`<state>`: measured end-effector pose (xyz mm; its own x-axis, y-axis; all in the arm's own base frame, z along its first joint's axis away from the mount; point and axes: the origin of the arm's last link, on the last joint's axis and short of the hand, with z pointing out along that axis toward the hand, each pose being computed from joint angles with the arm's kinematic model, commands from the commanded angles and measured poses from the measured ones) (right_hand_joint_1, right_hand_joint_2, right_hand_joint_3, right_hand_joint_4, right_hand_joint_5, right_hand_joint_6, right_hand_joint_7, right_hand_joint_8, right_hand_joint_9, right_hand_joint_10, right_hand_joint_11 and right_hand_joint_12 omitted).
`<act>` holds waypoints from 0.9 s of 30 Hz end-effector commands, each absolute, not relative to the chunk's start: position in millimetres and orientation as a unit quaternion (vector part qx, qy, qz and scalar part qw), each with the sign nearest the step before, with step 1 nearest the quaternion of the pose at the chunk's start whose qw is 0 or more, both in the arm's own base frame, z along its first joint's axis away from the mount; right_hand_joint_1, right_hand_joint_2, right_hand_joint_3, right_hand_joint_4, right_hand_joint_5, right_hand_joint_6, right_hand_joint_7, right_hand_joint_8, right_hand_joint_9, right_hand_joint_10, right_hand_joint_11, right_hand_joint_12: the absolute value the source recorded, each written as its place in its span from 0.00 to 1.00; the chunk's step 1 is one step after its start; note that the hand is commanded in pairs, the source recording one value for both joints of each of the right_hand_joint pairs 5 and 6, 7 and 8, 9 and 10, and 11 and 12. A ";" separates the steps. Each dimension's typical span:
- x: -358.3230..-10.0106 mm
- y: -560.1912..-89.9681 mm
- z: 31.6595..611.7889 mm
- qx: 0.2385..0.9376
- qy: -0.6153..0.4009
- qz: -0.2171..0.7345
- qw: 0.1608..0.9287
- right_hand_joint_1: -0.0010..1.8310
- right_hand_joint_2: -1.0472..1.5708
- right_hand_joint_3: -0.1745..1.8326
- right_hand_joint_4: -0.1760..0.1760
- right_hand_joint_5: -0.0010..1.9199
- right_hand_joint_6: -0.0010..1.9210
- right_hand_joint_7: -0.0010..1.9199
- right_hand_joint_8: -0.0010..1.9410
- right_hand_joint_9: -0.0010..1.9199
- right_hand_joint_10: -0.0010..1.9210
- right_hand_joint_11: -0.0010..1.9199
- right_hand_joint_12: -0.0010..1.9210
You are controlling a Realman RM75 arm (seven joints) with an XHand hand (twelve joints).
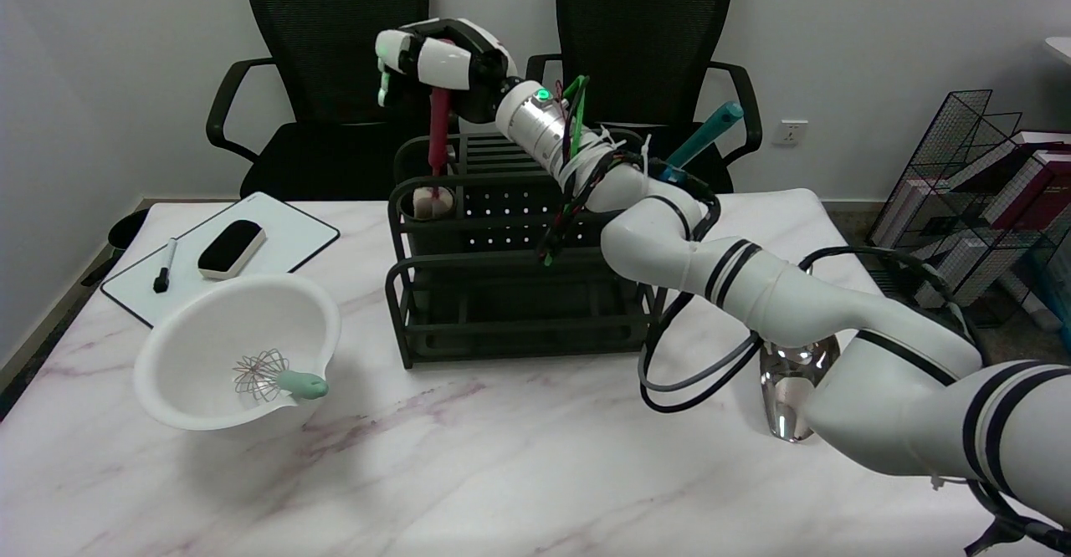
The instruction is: Place the pink sponge bottle brush into the kitchen storage rack.
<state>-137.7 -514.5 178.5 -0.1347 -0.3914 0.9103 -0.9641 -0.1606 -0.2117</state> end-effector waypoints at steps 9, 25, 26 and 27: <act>-133.0 -497.8 177.6 0.601 -0.564 0.508 0.249 0.70 0.55 0.58 0.50 0.20 0.20 0.45 0.44 0.51 0.51 0.46 0.46; -99.2 -436.8 272.3 0.647 -0.433 0.577 0.247 0.66 0.70 0.48 0.50 0.28 0.28 0.54 0.54 0.58 0.58 0.55 0.55; -101.8 -429.2 276.0 0.645 -0.431 0.580 0.248 0.65 0.70 0.48 0.50 0.29 0.29 0.55 0.54 0.58 0.58 0.56 0.56; -101.6 -421.4 279.9 0.644 -0.426 0.586 0.246 0.65 0.70 0.47 0.50 0.29 0.29 0.55 0.54 0.58 0.58 0.56 0.56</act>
